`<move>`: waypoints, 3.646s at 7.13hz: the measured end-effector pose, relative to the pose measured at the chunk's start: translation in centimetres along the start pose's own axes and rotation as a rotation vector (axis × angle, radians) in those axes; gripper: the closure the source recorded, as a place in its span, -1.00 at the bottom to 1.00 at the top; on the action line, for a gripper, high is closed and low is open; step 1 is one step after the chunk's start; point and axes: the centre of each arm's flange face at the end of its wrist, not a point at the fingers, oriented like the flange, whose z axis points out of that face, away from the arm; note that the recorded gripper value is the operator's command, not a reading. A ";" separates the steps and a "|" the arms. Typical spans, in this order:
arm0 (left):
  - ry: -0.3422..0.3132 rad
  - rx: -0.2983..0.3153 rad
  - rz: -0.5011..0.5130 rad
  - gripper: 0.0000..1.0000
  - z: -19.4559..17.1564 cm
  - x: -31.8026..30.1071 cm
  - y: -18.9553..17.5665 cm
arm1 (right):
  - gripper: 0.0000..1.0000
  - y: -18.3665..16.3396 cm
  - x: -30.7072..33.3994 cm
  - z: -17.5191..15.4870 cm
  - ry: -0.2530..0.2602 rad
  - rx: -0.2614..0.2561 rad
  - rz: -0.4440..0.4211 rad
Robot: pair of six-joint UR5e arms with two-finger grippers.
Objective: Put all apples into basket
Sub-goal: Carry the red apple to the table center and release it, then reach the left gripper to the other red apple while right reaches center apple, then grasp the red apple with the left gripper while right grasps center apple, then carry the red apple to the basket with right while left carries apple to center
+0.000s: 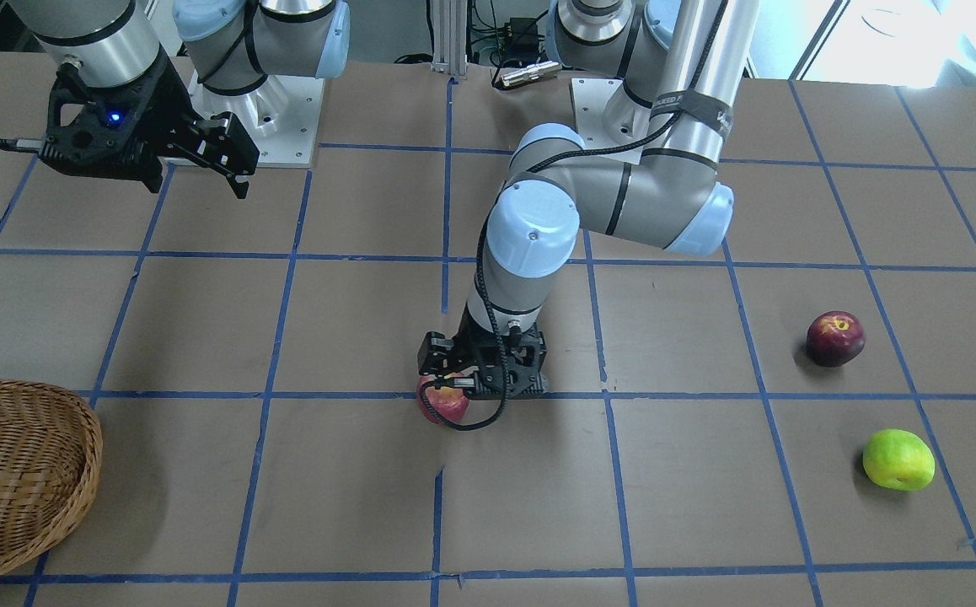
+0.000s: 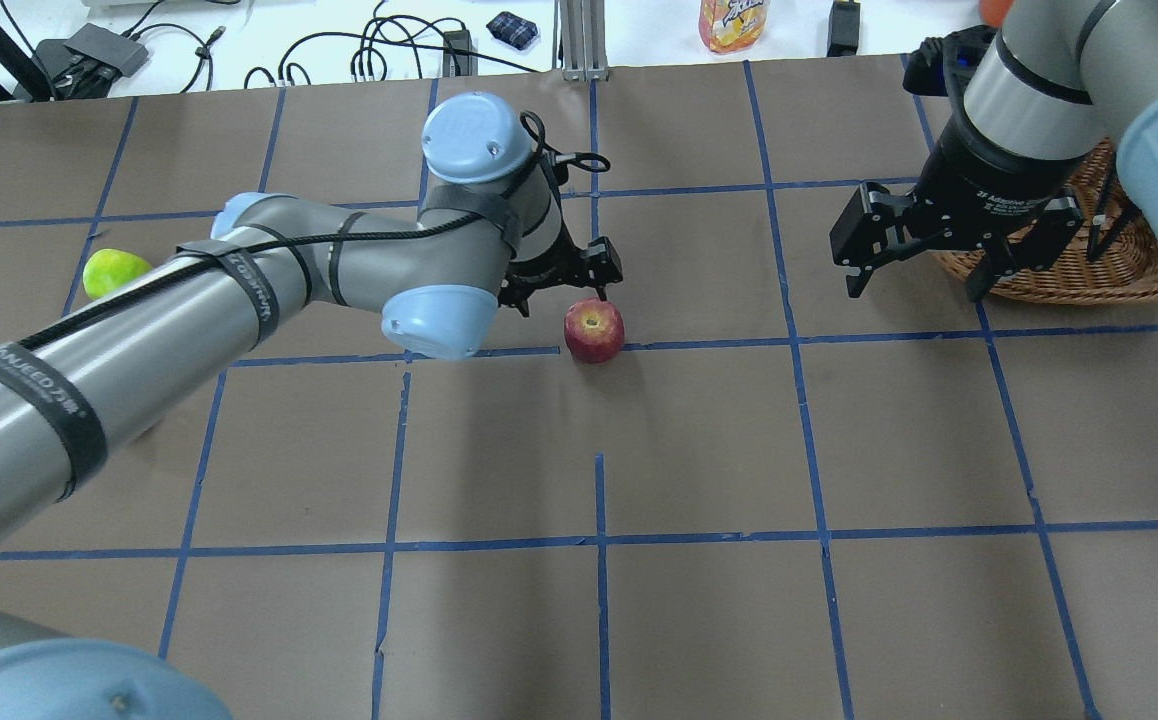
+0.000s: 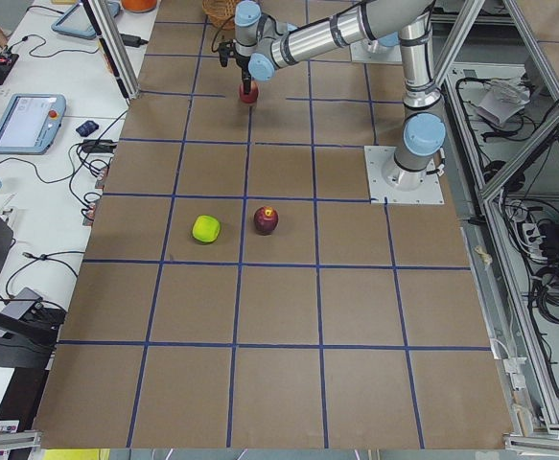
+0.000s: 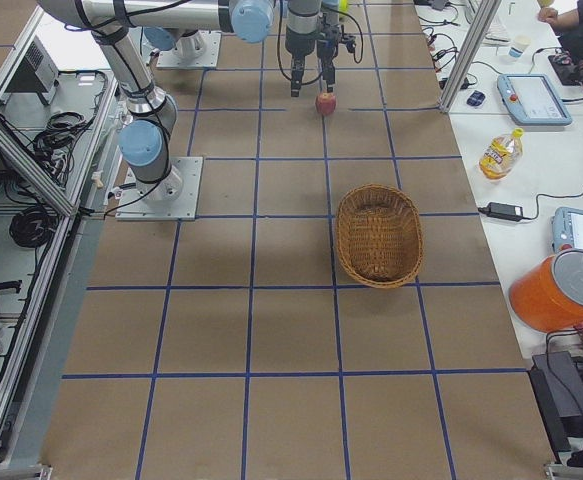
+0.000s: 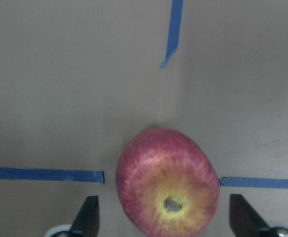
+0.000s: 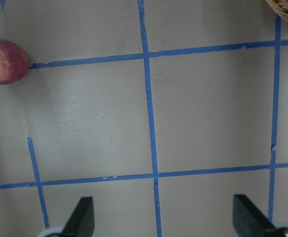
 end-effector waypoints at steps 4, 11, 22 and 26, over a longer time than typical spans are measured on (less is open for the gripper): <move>-0.055 -0.022 0.026 -1.00 -10.4 -27.7 -6.2 | -1.00 -4.4 -3.6 4.3 -0.007 0.024 0.028; -0.133 -0.175 0.054 -1.00 -6.7 -52.8 1.1 | -1.00 -7.9 -23.4 20.8 -0.039 0.104 0.062; -0.174 -0.186 0.067 0.92 -2.3 -51.3 2.1 | 1.00 -11.0 -24.6 25.3 -0.018 0.100 0.050; -0.132 -0.143 0.144 0.97 -4.0 -33.8 -1.2 | 1.00 -15.5 -9.1 12.0 0.015 0.132 0.129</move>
